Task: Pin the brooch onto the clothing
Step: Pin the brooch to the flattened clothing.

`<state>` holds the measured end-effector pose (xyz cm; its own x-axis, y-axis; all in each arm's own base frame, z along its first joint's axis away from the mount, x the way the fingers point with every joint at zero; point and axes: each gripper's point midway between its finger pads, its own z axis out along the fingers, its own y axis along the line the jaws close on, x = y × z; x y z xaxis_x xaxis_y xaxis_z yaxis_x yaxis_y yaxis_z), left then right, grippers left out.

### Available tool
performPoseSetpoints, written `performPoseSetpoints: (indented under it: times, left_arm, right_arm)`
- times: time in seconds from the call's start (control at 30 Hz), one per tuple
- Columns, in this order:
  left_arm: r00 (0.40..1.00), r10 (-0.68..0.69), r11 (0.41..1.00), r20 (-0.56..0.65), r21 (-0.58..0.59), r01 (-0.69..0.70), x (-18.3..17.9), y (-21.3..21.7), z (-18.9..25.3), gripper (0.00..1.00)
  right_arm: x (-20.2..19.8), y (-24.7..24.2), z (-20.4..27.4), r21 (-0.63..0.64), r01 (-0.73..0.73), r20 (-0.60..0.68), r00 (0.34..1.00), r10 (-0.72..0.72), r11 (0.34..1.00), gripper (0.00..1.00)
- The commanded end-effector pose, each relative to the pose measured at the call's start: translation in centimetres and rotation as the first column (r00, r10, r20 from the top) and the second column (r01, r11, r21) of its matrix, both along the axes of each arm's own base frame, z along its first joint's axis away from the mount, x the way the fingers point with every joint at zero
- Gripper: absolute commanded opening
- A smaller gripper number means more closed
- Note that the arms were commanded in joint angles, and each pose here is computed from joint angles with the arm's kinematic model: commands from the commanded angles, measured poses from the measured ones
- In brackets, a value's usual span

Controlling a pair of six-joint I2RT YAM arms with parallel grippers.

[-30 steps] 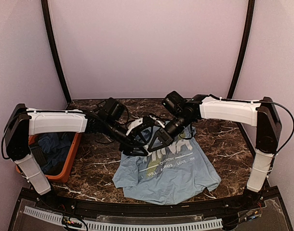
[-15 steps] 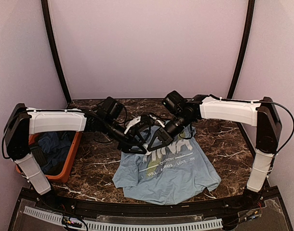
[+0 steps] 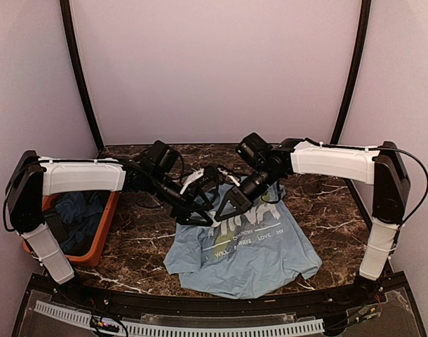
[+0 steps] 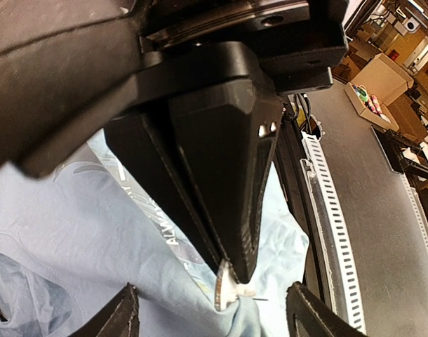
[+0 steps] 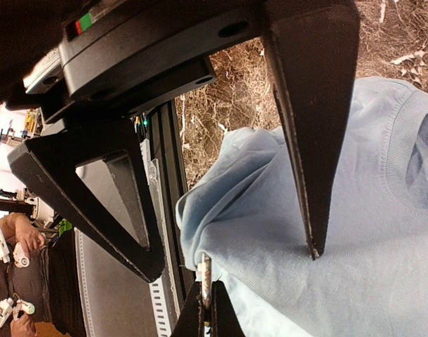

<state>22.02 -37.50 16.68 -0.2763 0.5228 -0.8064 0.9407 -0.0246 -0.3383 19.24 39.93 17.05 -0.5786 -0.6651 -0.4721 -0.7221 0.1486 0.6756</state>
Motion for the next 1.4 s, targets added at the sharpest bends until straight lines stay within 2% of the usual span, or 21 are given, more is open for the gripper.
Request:
performPoseSetpoints:
  times: [0.0,0.27,0.3,0.33,0.43,0.63,0.83,1.03,1.13,1.23,1.37]
  left_arm:
    - [1.0,0.007,1.0,0.016,-0.004,-0.007,0.1,0.4,0.7,0.71]
    - [1.0,-0.006,0.999,0.001,-0.046,0.006,-0.2,0.6,1.6,0.79]
    - [1.0,-0.004,0.999,-0.002,-0.051,0.003,-0.1,0.7,1.8,0.83]
    - [1.0,-0.008,0.998,-0.008,-0.064,0.008,-0.2,0.7,2.0,0.93]
    - [1.0,-0.008,0.998,-0.011,-0.068,0.007,-0.2,0.7,2.0,0.99]
    - [1.0,0.028,0.999,0.005,-0.026,-0.028,0.6,0.8,1.1,0.98]
    - [0.999,0.053,0.998,0.006,0.02,-0.053,1.4,0.7,0.1,0.84]
    - [0.998,0.068,0.997,0.011,0.022,-0.068,1.7,0.6,0.1,0.74]
    - [0.998,0.069,0.997,0.002,0.023,-0.069,1.8,0.5,-0.1,0.73]
    - [0.998,0.063,0.998,-0.004,0.022,-0.063,1.7,0.4,-0.1,0.8]
    - [0.998,0.062,0.998,-0.003,0.024,-0.062,1.6,0.4,-0.2,0.82]
  right_arm:
    - [-0.8,-0.1,1.8,0.049,-0.024,0.025,0.999,0.023,0.999,0.0]
    - [-0.8,-0.1,1.9,0.048,-0.022,0.027,0.999,0.021,0.999,0.0]
    - [-0.7,-0.1,1.9,0.048,-0.022,0.028,0.999,0.021,0.999,0.0]
    - [-0.8,0.0,1.9,0.048,-0.022,0.027,0.999,0.021,0.999,0.0]
    - [-0.7,0.0,2.0,0.049,-0.021,0.027,0.999,0.019,0.999,0.0]
    - [-0.6,0.1,2.1,0.05,-0.019,0.026,0.999,0.018,0.999,0.0]
    - [-0.6,0.1,2.2,0.052,-0.019,0.024,1.0,0.018,0.998,0.0]
    - [-0.6,0.1,2.1,0.05,-0.019,0.025,1.0,0.017,0.999,0.0]
    - [-0.6,0.2,1.9,0.047,-0.018,0.019,1.0,0.017,0.999,0.0]
    - [-0.6,0.2,1.9,0.047,-0.019,0.017,1.0,0.018,0.999,0.0]
    - [-0.6,0.4,2.0,0.047,-0.02,0.02,1.0,0.019,0.999,0.0]
